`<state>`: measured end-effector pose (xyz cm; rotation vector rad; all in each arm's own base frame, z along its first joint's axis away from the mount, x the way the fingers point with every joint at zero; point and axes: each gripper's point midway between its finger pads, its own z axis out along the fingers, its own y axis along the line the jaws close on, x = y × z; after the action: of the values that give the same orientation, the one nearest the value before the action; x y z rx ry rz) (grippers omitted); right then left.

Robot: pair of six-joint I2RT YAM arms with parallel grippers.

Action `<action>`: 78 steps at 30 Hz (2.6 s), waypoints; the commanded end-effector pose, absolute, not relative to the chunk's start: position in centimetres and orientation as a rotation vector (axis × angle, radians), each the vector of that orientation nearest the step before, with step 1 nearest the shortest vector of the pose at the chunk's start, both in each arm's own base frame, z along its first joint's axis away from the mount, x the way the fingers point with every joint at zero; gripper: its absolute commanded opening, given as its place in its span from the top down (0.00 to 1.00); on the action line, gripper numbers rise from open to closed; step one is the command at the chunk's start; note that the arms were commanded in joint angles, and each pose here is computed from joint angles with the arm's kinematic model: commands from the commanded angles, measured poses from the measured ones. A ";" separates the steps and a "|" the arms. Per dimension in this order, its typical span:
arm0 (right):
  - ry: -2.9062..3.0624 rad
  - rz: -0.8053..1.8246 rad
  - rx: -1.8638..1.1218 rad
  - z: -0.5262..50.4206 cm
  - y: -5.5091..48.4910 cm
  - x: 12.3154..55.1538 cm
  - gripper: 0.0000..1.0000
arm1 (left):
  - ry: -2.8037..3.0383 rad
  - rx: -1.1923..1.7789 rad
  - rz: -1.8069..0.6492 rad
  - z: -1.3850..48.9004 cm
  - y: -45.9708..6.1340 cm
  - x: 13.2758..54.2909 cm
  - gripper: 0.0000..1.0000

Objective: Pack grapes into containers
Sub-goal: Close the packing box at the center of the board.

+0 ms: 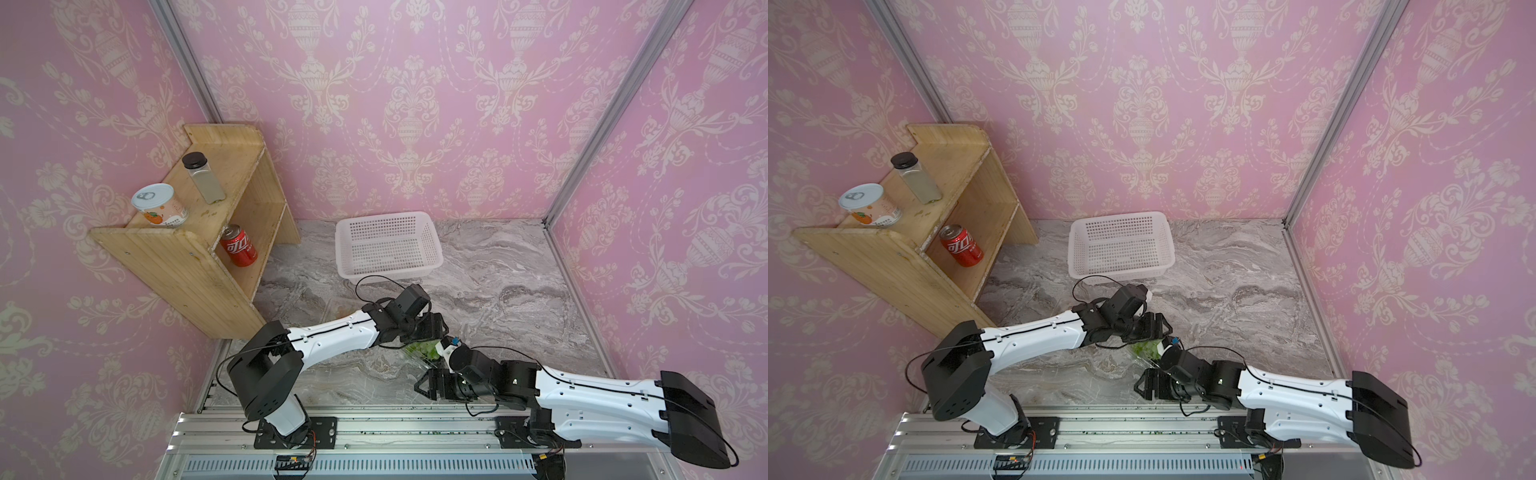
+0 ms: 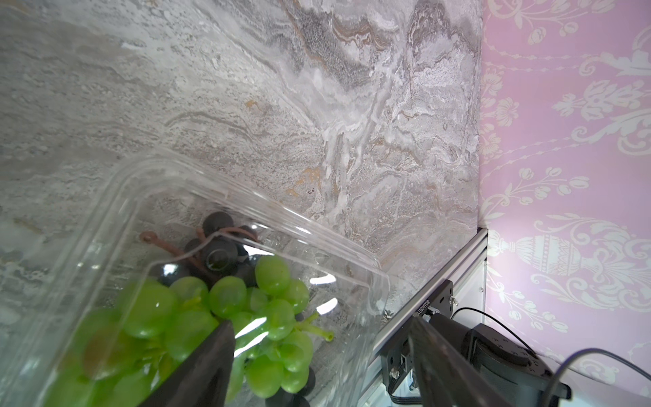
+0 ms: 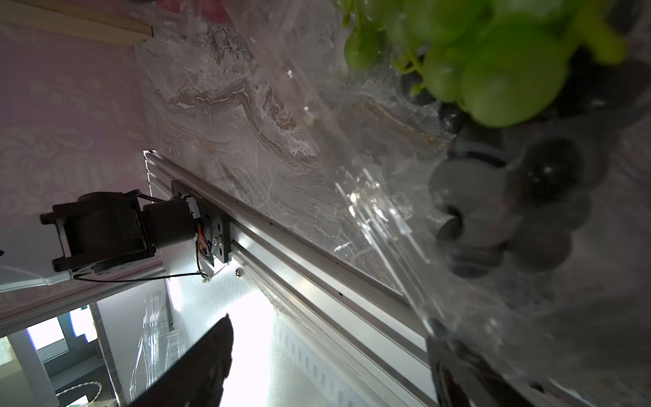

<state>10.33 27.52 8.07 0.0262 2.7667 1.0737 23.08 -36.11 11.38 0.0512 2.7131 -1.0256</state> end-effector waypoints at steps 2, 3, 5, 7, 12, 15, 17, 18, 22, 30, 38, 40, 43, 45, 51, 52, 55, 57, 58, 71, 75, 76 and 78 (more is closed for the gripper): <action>2.713 1.031 0.143 7.0 27.1 12.7 0.14 | 2.767 0.018 -0.963 9.5 -35.5 22.6 0.21; 2.705 1.013 0.148 7.1 26.9 13.1 0.14 | 2.764 0.015 -0.961 9.6 -35.5 22.8 0.21; 2.700 0.990 0.154 7.0 26.7 13.9 0.14 | 2.764 0.004 -0.953 9.4 -35.3 23.1 0.21; 2.681 0.982 0.162 7.3 26.7 14.8 0.13 | 2.762 -0.013 -0.950 9.2 -35.1 23.6 0.21; 2.679 0.967 0.135 7.6 27.2 16.8 0.12 | 2.750 -0.059 -0.933 8.9 -34.3 25.4 0.21; 2.679 0.947 0.123 7.7 27.3 18.0 0.12 | 2.730 -0.083 -0.930 9.2 -33.8 26.7 0.21; 2.670 0.919 0.117 7.9 27.0 18.8 0.12 | 2.727 -0.092 -0.925 9.3 -33.6 27.3 0.21; 2.668 0.914 0.114 8.0 26.8 19.2 0.12 | 2.722 -0.097 -0.921 9.3 -33.5 27.7 0.21; 2.659 0.886 0.117 8.5 26.0 20.9 0.12 | 2.719 -0.107 -0.915 9.2 -33.2 28.7 0.21; 2.646 0.870 0.161 8.5 24.2 24.4 0.11 | 2.721 -0.139 -0.942 8.4 -33.5 29.7 0.21; 2.618 0.902 0.193 9.8 21.7 25.6 0.08 | 2.703 -0.136 -0.968 8.7 -34.5 31.0 0.21; 2.614 0.925 0.169 10.6 21.4 24.6 0.06 | 2.698 -0.134 -0.969 8.9 -34.6 31.3 0.21; 2.607 0.971 0.189 11.2 20.5 22.9 0.05 | 2.695 -0.130 -0.969 9.0 -34.7 31.4 0.21; 2.585 0.999 0.243 11.3 19.7 22.2 0.05 | 2.699 -0.123 -0.967 8.9 -34.6 31.4 0.21; 2.494 1.185 0.463 9.3 18.3 20.6 0.18 | 2.722 -0.104 -0.960 8.5 -34.5 31.0 0.21; 2.482 1.218 0.483 9.0 18.4 20.6 0.20 | 2.729 -0.097 -0.961 8.3 -34.6 30.9 0.21; 2.464 1.273 0.541 8.3 18.6 20.6 0.27 | 2.737 -0.093 -0.967 8.1 -34.6 30.8 0.21; 2.425 1.297 0.548 8.7 18.8 21.0 0.31 | 2.740 -0.089 -0.969 8.1 -34.7 30.7 0.21; 2.415 1.280 0.562 8.7 18.5 21.1 0.36 | 2.741 -0.088 -0.972 8.1 -34.7 30.7 0.21; 2.338 1.281 0.664 8.4 17.6 22.5 0.65 | 2.730 -0.113 -1.016 7.9 -35.0 30.7 0.21; 2.337 1.271 0.653 8.8 17.8 23.4 0.67 | 2.735 -0.121 -1.036 7.7 -35.2 30.5 0.21; 2.340 1.264 0.653 8.8 17.8 23.7 0.67 | 2.735 -0.118 -1.036 7.7 -35.3 30.5 0.21; 2.339 1.270 0.648 8.9 18.0 24.1 0.68 | 2.734 -0.116 -1.037 7.7 -35.3 30.5 0.21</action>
<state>22.63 17.56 7.19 0.7027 2.3953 1.2510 32.01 -36.43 11.41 -0.0746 2.6021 -1.1035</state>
